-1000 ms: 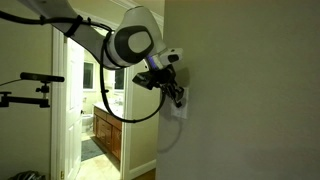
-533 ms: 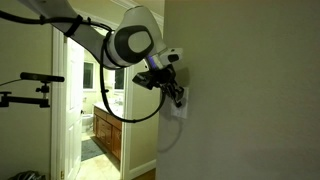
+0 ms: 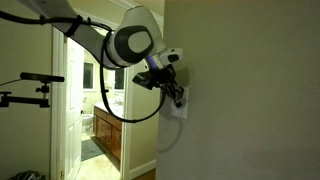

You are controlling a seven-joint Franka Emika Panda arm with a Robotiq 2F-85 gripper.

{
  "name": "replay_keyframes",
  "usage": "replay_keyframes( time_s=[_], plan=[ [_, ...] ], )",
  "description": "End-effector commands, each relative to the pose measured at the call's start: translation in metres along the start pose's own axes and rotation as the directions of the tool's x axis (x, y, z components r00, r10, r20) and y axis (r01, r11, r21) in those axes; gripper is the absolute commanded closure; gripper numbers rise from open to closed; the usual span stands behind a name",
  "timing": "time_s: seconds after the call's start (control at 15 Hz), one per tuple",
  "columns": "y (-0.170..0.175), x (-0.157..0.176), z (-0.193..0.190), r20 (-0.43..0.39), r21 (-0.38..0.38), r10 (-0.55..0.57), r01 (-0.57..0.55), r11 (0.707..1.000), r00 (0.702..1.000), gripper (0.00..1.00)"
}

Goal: Turn off the light switch

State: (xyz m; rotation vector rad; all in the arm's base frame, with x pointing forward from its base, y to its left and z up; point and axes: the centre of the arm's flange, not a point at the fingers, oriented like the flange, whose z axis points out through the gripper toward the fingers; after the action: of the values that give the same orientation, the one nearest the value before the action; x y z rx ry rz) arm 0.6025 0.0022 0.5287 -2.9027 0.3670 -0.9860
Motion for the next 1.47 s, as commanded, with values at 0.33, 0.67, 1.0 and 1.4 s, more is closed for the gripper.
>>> replay_keyframes(
  time_s=[0.33, 0.67, 1.0, 1.4],
  plan=[
    [0.011, -0.013, -0.029, 0.025, -0.027, -0.025, 0.026, 0.999, 0.999, 0.95],
    [0.011, -0.01, -0.03, 0.033, -0.023, -0.024, 0.024, 0.999, 0.999, 0.95],
    [0.014, -0.018, -0.023, 0.101, -0.03, -0.046, 0.05, 0.998, 0.994, 0.95],
    [0.024, -0.058, -0.008, 0.285, -0.046, -0.093, 0.111, 0.993, 0.954, 0.95]
  ],
)
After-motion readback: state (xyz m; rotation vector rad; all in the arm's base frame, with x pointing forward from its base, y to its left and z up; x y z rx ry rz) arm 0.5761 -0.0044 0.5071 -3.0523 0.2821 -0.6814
